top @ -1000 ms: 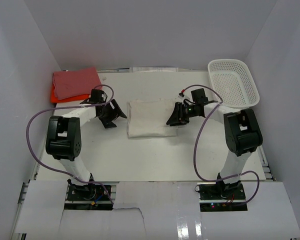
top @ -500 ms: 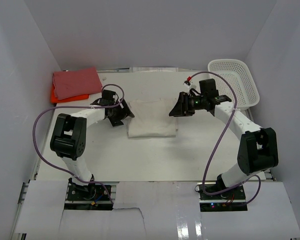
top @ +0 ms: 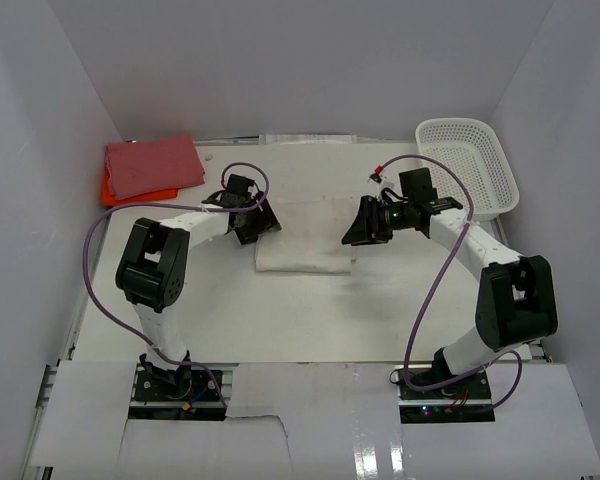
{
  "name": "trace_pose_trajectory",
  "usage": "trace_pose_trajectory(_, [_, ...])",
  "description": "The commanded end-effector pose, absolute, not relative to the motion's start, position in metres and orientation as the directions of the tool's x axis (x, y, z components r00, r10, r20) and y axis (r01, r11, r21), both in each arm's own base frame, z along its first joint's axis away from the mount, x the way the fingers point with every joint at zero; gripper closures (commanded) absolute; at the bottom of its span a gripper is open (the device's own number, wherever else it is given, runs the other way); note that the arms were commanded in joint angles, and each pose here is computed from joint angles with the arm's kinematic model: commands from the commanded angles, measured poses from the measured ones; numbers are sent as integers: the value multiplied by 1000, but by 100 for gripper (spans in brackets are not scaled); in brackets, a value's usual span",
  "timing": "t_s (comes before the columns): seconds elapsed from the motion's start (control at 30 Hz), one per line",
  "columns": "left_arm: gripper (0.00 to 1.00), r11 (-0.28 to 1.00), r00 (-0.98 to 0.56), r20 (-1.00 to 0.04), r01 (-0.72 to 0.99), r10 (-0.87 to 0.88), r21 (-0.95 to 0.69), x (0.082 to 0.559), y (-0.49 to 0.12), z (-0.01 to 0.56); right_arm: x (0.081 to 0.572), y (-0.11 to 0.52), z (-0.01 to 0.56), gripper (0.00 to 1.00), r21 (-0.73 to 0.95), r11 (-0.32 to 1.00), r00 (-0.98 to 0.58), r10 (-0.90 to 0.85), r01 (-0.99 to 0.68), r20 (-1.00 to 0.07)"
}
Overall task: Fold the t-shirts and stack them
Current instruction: Put the neatly folded tshirt into the corner of the board with the left arm
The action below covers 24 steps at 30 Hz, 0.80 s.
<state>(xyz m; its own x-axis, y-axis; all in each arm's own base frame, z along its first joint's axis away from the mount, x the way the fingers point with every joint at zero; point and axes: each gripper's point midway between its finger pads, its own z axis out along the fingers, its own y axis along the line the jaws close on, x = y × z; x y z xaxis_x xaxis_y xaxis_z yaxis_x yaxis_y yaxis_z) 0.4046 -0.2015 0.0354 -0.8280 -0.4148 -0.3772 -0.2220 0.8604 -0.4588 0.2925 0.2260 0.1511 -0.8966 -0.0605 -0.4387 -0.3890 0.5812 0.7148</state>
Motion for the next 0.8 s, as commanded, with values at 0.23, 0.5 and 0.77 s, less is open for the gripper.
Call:
trace_pose_trajectory(0.23, [33, 904, -859, -291, -373, -422, -210, 373, -164, -40, 284, 218, 172, 49, 709, 547, -864, -55, -445, -500])
trace_pose_trajectory(0.5, [95, 890, -867, -218, -407, -448, -206, 380, -155, -74, 274, 218, 176, 49, 716, 529, -860, -54, -455, -507])
trace_pose_trajectory(0.77, [100, 861, -866, -182, -397, -466, -317, 443, -151, -57, 267, 217, 181, 48, 720, 518, -854, -42, -462, -519])
